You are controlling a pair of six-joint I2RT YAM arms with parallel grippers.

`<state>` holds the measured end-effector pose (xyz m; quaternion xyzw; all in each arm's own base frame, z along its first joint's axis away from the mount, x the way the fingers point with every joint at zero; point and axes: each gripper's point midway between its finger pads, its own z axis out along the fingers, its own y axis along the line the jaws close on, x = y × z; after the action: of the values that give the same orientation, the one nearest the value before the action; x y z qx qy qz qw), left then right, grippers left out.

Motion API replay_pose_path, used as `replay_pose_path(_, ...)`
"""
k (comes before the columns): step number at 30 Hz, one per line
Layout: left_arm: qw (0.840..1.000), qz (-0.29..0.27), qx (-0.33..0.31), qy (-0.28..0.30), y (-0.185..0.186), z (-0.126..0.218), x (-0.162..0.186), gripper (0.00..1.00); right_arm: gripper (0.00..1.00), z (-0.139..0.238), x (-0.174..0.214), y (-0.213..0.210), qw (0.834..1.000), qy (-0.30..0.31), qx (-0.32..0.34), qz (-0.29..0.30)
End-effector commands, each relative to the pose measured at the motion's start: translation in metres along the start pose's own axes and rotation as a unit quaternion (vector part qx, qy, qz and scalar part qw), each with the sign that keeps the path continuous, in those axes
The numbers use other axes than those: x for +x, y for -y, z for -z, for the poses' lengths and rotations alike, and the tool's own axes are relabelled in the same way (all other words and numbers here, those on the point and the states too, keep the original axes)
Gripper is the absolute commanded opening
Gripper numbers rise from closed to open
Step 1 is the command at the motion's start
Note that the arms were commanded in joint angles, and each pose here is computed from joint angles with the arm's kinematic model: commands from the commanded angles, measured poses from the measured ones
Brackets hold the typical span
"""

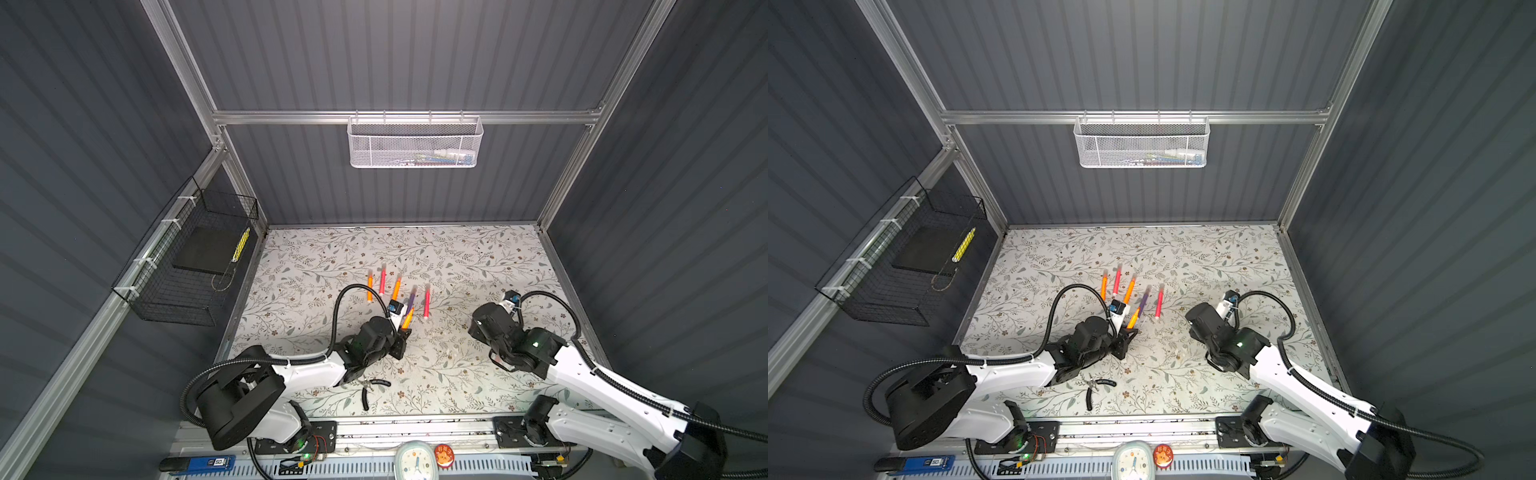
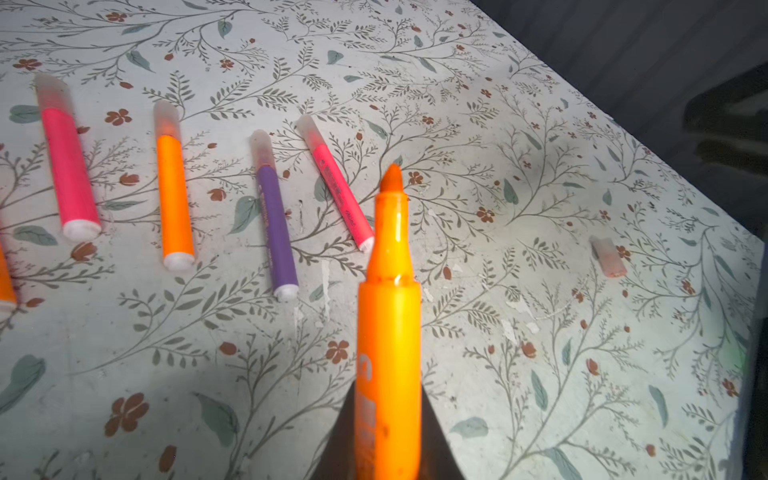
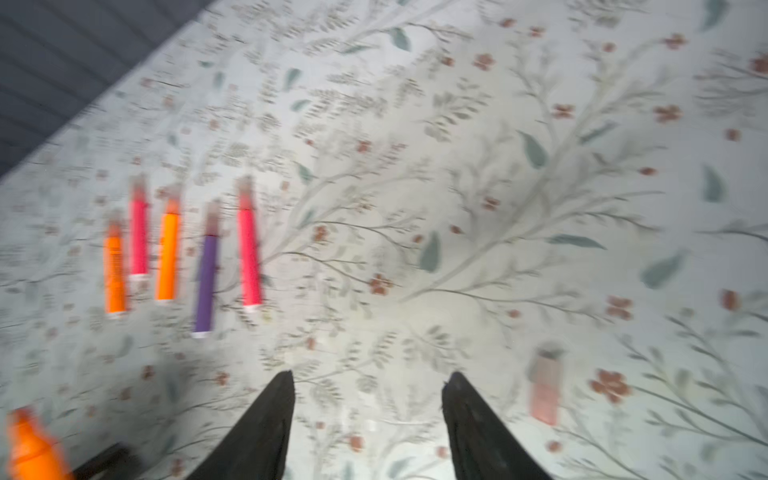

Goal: Insert the pens into the pen caps
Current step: 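Grasp the translucent cap on the table with the right gripper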

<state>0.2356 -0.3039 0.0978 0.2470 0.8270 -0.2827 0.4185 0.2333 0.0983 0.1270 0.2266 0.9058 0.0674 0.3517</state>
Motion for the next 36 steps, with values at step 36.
replay_pose_path(36, 0.997, -0.012, 0.045, 0.056, 0.019, 0.036, -0.02, 0.0, 0.53, -0.06, 0.069, 0.085, 0.983, -0.143, 0.114, -0.01)
